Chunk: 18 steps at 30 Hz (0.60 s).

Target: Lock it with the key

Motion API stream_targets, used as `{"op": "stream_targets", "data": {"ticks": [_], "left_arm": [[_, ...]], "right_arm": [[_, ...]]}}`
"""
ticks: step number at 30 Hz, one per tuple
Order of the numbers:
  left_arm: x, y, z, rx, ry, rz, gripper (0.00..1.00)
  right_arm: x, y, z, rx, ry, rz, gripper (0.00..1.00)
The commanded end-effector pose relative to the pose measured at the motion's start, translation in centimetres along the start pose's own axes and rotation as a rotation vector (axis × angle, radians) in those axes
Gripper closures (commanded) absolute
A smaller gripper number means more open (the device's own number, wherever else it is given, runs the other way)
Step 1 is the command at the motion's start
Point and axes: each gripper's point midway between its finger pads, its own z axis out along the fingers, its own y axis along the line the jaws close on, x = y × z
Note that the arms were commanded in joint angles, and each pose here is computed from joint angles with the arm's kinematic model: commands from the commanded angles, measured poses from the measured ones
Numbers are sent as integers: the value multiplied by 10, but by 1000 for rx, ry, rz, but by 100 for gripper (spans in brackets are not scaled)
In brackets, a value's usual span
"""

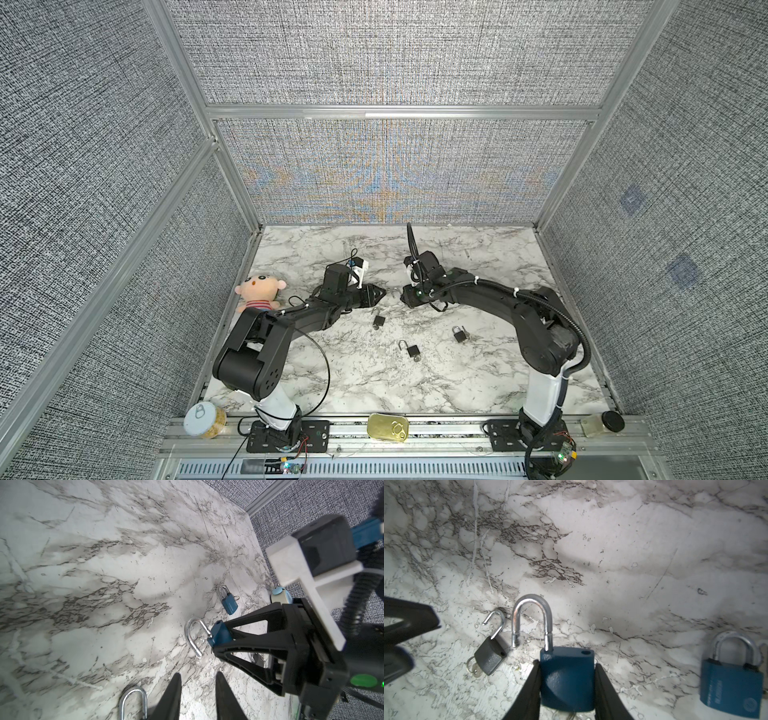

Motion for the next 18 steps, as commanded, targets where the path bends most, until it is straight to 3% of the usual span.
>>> {"op": "stream_targets", "data": {"ticks": [1,18], "left_arm": [[-8,-8,2,48,-20,17,69],[-5,-18,12,155,6,-6,67]], "right_arm": [[-7,7,-7,-30,-34,14,68],[-9,15,-26,-58,-68,19,68]]}}
